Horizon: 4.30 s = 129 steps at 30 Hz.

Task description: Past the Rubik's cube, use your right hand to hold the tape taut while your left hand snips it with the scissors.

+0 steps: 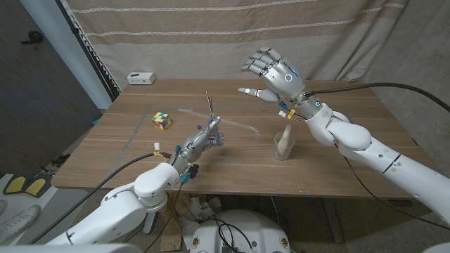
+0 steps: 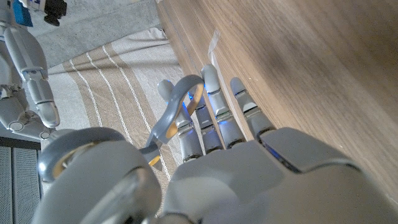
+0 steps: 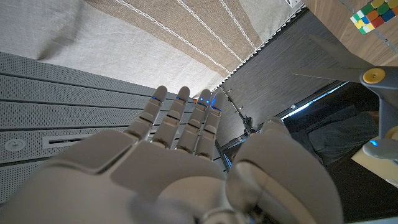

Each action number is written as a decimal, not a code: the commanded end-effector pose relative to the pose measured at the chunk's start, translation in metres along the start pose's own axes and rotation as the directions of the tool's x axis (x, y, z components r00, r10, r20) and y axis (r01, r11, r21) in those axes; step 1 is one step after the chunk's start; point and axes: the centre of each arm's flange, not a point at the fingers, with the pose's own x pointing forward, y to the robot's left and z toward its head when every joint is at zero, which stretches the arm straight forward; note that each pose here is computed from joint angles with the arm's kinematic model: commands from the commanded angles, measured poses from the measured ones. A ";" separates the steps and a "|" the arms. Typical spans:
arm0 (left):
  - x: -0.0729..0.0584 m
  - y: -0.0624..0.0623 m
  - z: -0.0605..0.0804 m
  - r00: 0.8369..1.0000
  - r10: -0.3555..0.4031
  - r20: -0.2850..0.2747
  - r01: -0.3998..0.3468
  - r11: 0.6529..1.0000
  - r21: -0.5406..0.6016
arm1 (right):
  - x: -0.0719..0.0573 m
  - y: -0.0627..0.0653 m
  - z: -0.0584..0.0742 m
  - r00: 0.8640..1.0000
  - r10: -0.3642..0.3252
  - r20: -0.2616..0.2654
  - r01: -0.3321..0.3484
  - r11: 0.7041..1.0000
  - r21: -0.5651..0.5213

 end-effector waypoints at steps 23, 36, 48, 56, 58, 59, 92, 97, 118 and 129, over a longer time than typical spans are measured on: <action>-0.016 -0.009 -0.002 0.999 -0.022 -0.024 0.022 1.000 -0.017 | 0.005 0.022 0.004 0.976 0.215 -0.012 -0.215 0.976 0.022; -0.019 -0.008 0.000 0.999 -0.039 -0.034 0.039 0.999 -0.024 | 0.012 0.030 0.004 0.954 0.300 -0.022 -0.299 0.953 0.049; -0.023 -0.011 -0.003 0.999 -0.028 -0.040 0.027 0.999 -0.027 | 0.019 0.046 0.005 0.896 0.444 0.000 -0.441 0.890 0.119; -0.026 -0.014 -0.005 0.999 -0.020 -0.034 0.019 0.999 -0.028 | 0.018 0.049 0.004 0.882 0.472 0.005 -0.468 0.873 0.135; -0.027 -0.015 -0.005 0.999 -0.023 -0.035 0.022 0.999 -0.029 | 0.017 0.049 0.005 0.880 0.476 0.008 -0.472 0.871 0.138; -0.027 -0.016 -0.006 0.999 -0.019 -0.032 0.018 0.999 -0.030 | 0.016 0.050 0.005 0.876 0.482 0.009 -0.478 0.866 0.144; -0.034 -0.024 -0.008 1.000 -0.004 -0.019 0.003 0.999 -0.049 | 0.003 0.081 0.020 0.796 0.603 0.054 -0.605 0.789 0.108; -0.032 -0.023 -0.008 1.000 -0.008 -0.022 0.007 0.999 -0.050 | 0.000 0.089 0.020 0.771 0.634 0.060 -0.637 0.765 0.096; -0.027 -0.018 -0.009 0.999 -0.029 -0.017 0.028 0.998 -0.052 | -0.003 0.106 0.024 0.703 0.709 0.056 -0.712 0.699 0.067; -0.027 -0.018 -0.008 0.999 -0.035 -0.019 0.034 0.998 -0.048 | 0.000 0.105 0.023 0.688 0.722 0.073 -0.725 0.684 0.080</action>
